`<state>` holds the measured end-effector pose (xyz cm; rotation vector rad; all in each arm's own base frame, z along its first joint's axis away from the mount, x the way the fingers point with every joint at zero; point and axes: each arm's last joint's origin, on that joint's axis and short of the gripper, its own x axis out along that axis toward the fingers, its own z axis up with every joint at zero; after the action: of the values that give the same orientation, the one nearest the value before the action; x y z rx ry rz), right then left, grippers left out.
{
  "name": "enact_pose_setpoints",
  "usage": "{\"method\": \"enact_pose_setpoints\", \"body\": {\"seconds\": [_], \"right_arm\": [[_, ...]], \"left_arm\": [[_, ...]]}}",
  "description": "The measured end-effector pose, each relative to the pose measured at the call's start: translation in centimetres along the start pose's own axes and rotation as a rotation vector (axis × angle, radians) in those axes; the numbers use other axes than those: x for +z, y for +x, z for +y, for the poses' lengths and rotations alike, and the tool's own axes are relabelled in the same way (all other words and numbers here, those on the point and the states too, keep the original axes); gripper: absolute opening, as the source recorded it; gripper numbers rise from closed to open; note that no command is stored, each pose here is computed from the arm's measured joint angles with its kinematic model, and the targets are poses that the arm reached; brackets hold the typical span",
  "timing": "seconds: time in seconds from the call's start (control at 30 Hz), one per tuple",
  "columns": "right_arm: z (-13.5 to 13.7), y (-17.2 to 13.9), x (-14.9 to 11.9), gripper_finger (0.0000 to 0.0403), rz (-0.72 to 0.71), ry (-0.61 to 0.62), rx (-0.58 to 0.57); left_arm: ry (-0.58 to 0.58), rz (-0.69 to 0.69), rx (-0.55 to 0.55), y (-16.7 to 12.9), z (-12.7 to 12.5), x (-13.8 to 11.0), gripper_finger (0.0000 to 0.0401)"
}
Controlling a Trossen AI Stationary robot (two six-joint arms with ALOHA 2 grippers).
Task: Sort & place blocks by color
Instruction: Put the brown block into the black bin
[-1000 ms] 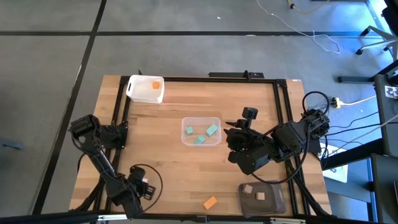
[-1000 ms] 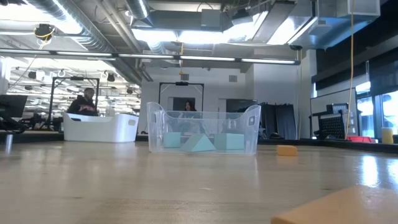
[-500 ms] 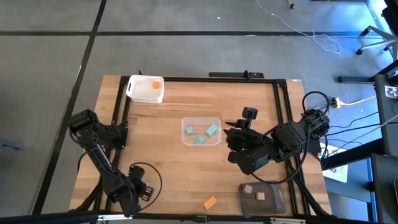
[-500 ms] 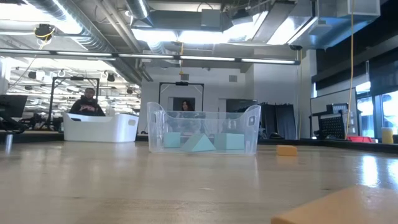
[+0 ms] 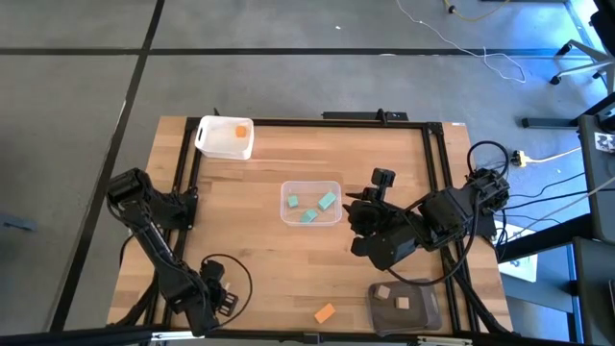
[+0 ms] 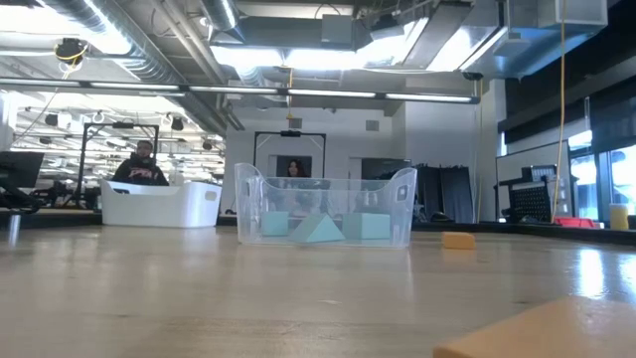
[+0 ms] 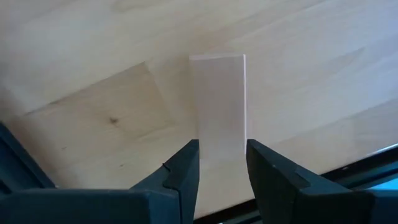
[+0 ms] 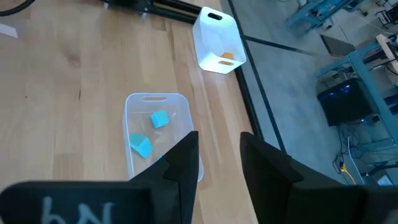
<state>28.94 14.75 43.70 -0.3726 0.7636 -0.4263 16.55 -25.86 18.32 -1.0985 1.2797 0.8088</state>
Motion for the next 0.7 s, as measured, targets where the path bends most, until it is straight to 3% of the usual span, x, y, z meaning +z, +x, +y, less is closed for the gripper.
{"method": "enact_pose_setpoints", "body": {"seconds": [0.47,0.7], "right_arm": [[0.0,0.0,0.0,0.012,0.0,0.0,0.0],[0.02,0.0,0.06,0.012,-0.005,0.06,0.001]], "left_arm": [[-0.002,0.011,0.026,-0.02,0.13,0.01,0.0123],[-0.002,0.028,0.023,-0.02,0.05,-0.09,0.0122]]}}
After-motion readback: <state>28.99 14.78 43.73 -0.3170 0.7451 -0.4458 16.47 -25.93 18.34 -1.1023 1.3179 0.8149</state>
